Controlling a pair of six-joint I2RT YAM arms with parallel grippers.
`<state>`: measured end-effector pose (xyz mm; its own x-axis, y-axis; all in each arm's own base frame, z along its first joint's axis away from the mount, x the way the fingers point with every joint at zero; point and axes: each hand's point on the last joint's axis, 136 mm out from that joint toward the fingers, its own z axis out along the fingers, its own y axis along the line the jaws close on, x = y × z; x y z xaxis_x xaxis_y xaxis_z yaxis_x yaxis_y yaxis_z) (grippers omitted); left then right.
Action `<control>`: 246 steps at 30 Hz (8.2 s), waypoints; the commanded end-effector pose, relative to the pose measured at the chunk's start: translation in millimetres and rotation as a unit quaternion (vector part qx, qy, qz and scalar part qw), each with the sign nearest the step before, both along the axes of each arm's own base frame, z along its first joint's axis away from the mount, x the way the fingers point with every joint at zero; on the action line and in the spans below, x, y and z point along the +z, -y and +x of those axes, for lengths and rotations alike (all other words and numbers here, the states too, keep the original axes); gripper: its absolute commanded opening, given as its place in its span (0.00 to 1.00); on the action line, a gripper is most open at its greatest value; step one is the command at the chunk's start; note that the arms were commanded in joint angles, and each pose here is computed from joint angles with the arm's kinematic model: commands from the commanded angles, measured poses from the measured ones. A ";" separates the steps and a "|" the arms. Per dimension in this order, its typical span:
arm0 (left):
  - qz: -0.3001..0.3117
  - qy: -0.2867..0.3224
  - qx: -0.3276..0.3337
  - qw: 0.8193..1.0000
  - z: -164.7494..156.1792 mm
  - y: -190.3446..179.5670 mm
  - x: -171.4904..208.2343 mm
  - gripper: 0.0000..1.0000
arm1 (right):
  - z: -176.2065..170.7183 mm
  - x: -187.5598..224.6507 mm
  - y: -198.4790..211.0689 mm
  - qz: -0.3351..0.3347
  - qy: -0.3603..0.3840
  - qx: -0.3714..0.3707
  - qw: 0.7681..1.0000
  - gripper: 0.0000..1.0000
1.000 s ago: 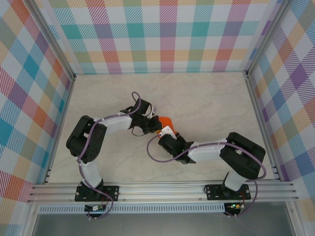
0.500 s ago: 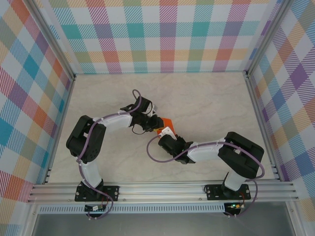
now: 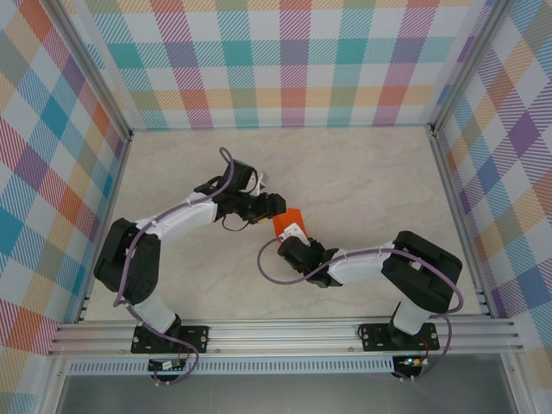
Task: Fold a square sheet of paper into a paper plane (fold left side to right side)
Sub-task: Fourth fold the wing at the center of the table.
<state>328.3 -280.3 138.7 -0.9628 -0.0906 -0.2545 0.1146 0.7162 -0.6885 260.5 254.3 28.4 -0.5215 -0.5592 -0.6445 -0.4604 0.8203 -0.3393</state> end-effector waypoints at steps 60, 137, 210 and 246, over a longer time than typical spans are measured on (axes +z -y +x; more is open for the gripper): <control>-0.010 -0.080 -0.048 0.996 -23.8 49.2 -84.0 0.37 | -16.6 -17.5 7.6 0.276 -0.289 -0.048 0.916 0.13; 0.034 -0.104 -0.042 0.993 -22.4 48.7 -122.3 0.45 | 34.8 24.0 -4.8 0.455 -0.359 -0.024 0.815 0.27; 0.028 -0.097 -0.045 0.994 -20.8 50.0 -112.1 0.45 | 23.4 -20.6 26.5 0.362 -0.373 -0.112 0.847 0.00; 0.012 -0.087 -0.074 0.993 2.5 75.8 -105.0 0.19 | 7.7 -48.4 36.8 0.291 -0.401 -0.144 0.856 0.00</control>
